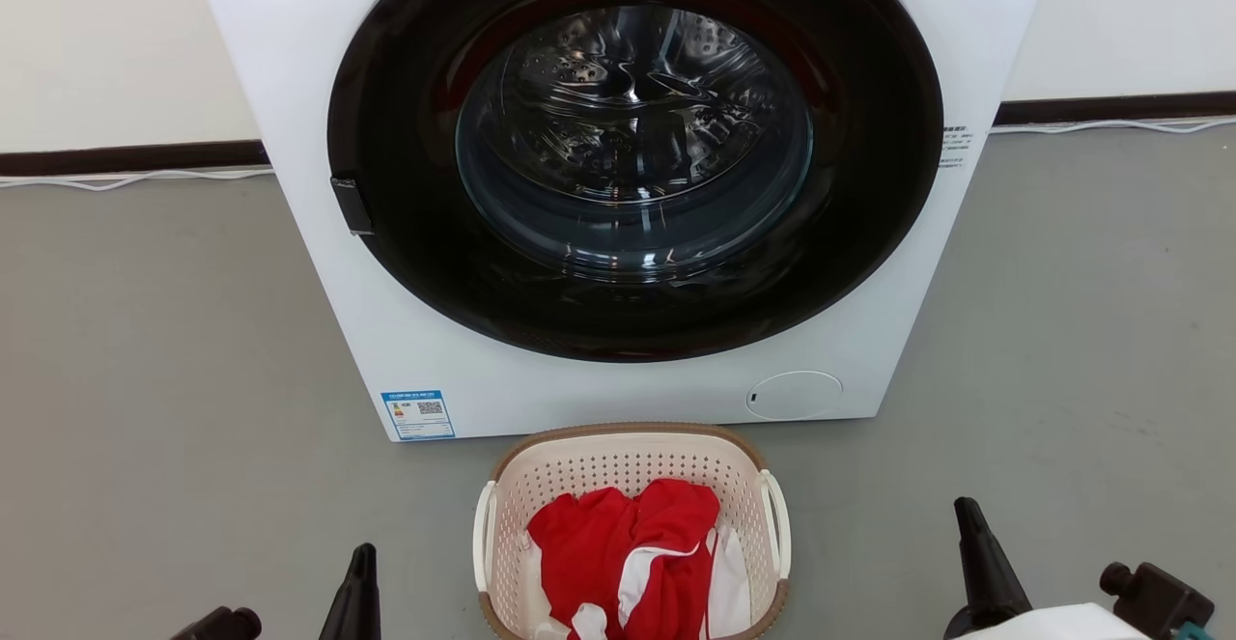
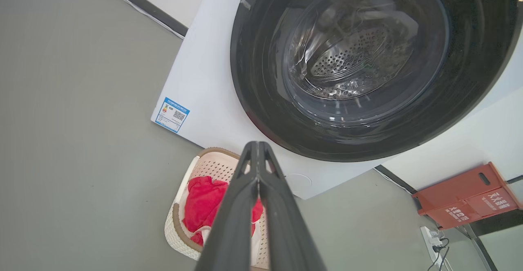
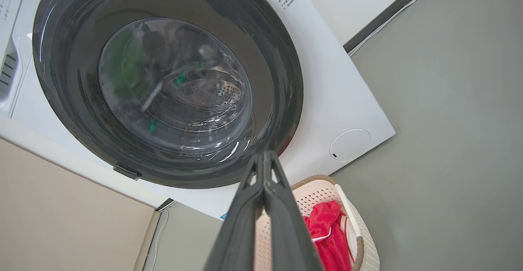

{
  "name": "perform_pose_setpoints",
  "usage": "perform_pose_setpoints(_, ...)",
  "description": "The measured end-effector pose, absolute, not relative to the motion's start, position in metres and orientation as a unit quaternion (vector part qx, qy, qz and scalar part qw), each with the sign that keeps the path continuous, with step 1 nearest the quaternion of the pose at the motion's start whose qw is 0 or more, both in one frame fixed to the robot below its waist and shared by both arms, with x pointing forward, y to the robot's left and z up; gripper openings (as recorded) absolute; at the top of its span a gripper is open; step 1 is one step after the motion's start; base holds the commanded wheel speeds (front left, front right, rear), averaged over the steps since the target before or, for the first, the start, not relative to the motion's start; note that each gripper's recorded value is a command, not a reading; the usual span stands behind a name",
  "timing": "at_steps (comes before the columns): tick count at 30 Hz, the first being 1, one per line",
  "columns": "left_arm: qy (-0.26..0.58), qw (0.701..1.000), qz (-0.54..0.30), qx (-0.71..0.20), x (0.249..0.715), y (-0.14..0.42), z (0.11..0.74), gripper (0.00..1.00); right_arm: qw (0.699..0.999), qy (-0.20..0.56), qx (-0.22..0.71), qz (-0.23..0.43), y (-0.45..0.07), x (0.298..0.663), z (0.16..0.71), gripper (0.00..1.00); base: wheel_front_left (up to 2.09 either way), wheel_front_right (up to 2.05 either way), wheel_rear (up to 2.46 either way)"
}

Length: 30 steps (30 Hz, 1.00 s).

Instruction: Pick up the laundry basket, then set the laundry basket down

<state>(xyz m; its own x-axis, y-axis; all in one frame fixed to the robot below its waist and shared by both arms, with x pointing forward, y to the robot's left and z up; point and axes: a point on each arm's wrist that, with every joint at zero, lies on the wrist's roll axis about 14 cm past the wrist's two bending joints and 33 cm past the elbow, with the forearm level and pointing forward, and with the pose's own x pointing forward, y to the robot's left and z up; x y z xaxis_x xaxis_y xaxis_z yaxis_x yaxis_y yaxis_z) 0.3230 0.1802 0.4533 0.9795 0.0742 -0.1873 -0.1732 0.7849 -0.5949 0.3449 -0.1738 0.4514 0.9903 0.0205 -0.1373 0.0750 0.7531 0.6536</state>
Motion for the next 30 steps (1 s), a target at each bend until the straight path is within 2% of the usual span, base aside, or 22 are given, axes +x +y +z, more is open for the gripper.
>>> perform_pose_setpoints(30,0.078,0.866,0.06,-0.489,0.344,0.183,0.457,0.0,0.861,0.056,0.504,-0.045,-0.19,0.357,0.459,0.0,0.0,0.0,0.0)
